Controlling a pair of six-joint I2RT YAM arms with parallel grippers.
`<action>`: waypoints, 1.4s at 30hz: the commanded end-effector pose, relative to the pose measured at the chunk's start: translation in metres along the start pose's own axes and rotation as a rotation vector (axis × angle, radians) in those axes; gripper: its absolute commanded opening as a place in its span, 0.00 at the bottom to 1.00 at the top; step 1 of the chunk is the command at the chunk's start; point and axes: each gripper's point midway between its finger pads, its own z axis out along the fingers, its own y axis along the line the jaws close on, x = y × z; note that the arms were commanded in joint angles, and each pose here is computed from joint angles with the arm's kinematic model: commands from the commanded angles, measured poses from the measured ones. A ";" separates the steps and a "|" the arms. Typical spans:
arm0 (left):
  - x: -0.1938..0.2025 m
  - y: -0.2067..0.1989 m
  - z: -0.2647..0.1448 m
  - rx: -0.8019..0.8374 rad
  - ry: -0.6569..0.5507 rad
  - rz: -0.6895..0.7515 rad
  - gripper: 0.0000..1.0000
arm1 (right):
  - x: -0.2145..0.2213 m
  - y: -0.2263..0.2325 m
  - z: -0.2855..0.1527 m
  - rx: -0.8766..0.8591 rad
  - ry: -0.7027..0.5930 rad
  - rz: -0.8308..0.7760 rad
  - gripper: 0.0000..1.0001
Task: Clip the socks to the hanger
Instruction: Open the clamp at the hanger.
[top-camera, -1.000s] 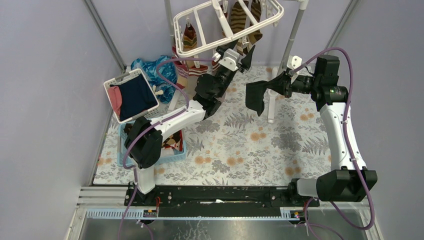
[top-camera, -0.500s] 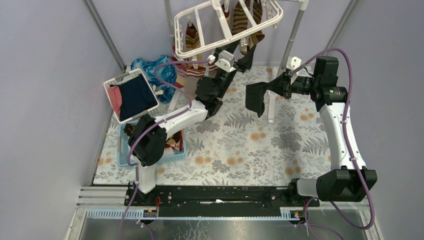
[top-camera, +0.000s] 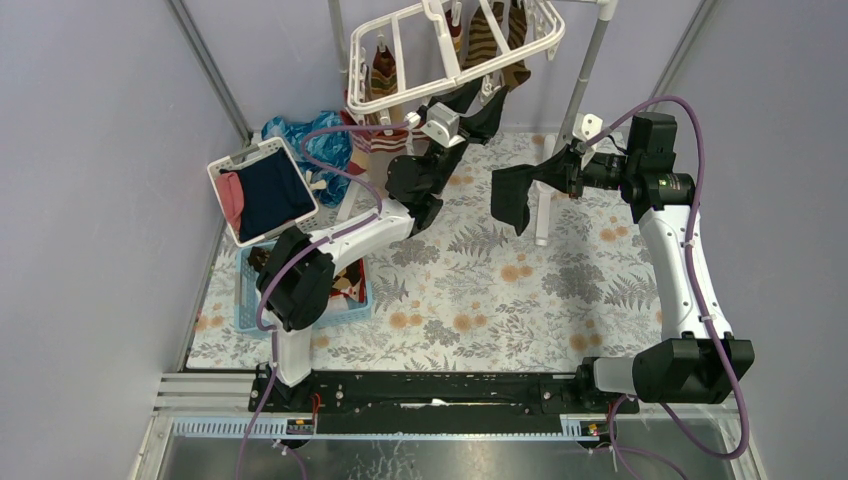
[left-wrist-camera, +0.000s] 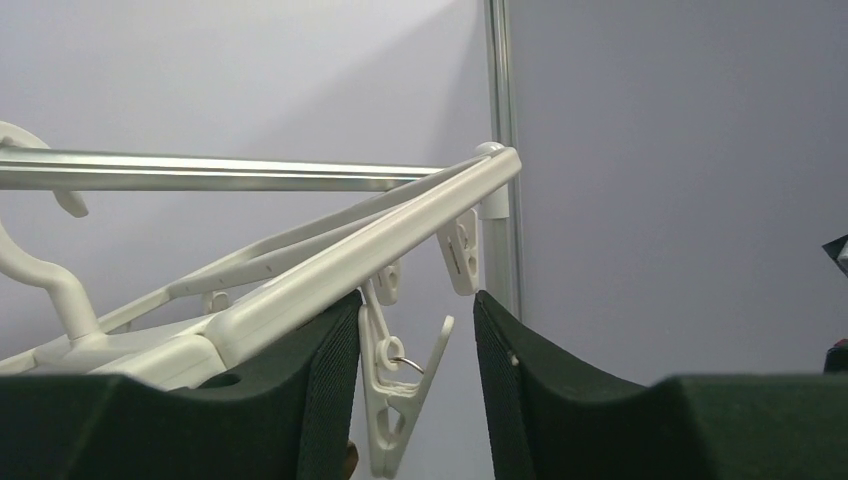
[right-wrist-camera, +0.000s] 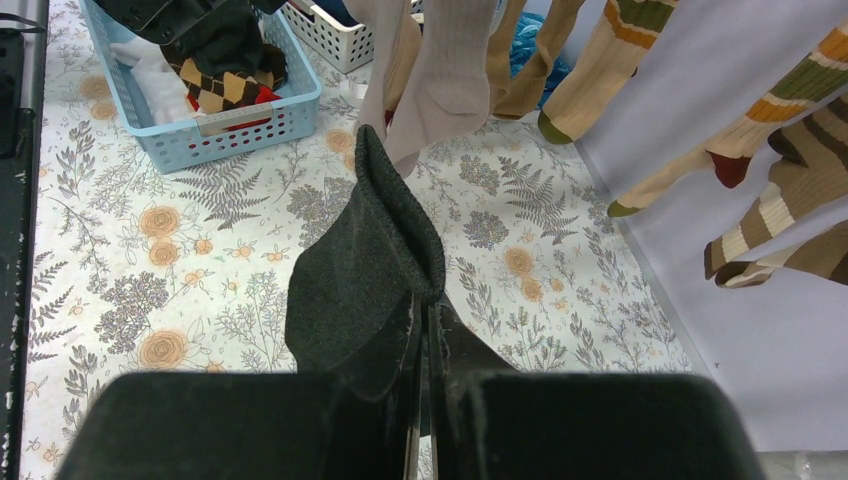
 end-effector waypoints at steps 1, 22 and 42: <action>-0.016 0.001 0.001 0.006 -0.065 -0.014 0.49 | -0.008 0.004 -0.002 -0.016 -0.027 -0.028 0.00; -0.025 0.010 -0.001 -0.034 -0.028 -0.166 0.03 | -0.032 -0.019 0.007 -0.022 -0.123 0.057 0.00; -0.033 0.031 -0.006 -0.087 -0.007 -0.571 0.00 | -0.092 -0.048 0.043 -0.174 -0.310 0.270 0.00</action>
